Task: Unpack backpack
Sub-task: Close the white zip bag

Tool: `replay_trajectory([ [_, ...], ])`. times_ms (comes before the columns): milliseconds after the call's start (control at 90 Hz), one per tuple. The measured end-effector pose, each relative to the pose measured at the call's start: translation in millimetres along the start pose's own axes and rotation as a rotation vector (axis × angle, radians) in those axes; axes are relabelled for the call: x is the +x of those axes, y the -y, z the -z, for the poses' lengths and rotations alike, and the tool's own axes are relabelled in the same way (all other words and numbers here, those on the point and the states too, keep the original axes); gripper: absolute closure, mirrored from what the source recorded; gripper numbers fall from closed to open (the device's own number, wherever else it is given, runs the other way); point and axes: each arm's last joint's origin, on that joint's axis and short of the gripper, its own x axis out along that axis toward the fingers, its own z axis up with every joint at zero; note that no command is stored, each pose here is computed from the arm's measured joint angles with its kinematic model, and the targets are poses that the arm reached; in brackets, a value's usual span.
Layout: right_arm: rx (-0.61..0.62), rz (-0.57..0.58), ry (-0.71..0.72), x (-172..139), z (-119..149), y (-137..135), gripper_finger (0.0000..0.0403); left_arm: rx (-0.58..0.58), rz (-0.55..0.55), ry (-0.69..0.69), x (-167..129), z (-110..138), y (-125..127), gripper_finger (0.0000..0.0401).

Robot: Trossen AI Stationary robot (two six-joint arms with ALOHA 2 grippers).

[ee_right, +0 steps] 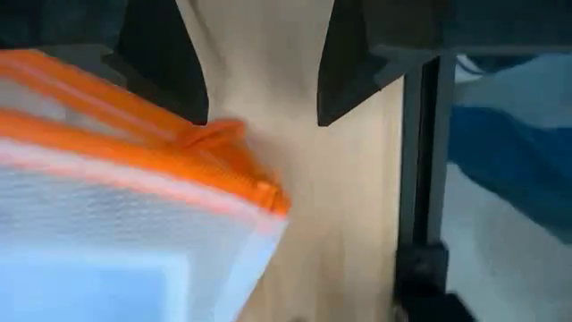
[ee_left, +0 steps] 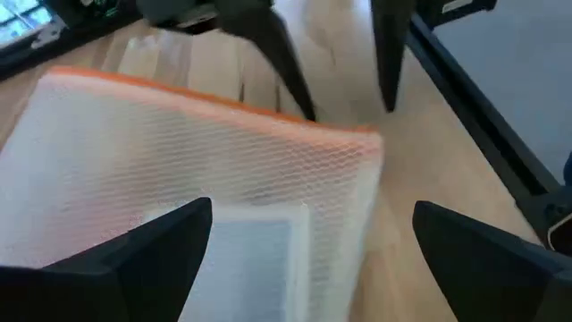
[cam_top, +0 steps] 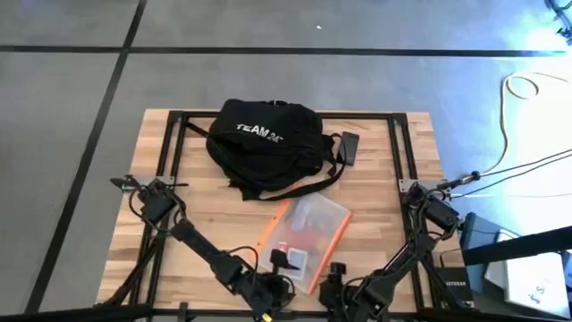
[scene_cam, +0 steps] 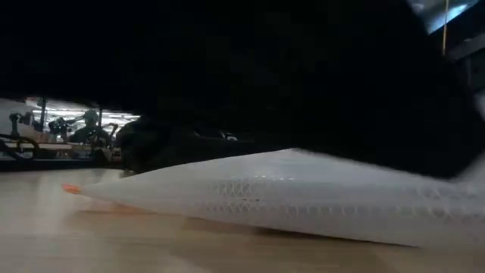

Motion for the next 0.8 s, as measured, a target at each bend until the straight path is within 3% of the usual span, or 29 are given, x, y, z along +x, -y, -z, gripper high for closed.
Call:
replay_trajectory([
  [367,0.008,-0.006,0.042,3.9,-8.8,1.8,0.021,-0.018,-0.013,0.032,9.5,3.5,0.7,0.0029],
  [556,-0.012,0.026,0.067,6.1,-12.5,5.4,0.0211,0.079,0.011,0.045,7.7,2.2,3.8,0.0029],
  [800,-0.038,0.022,0.053,7.9,-14.7,7.5,0.0269,0.077,0.007,0.05,7.6,1.7,3.8,0.0029],
])
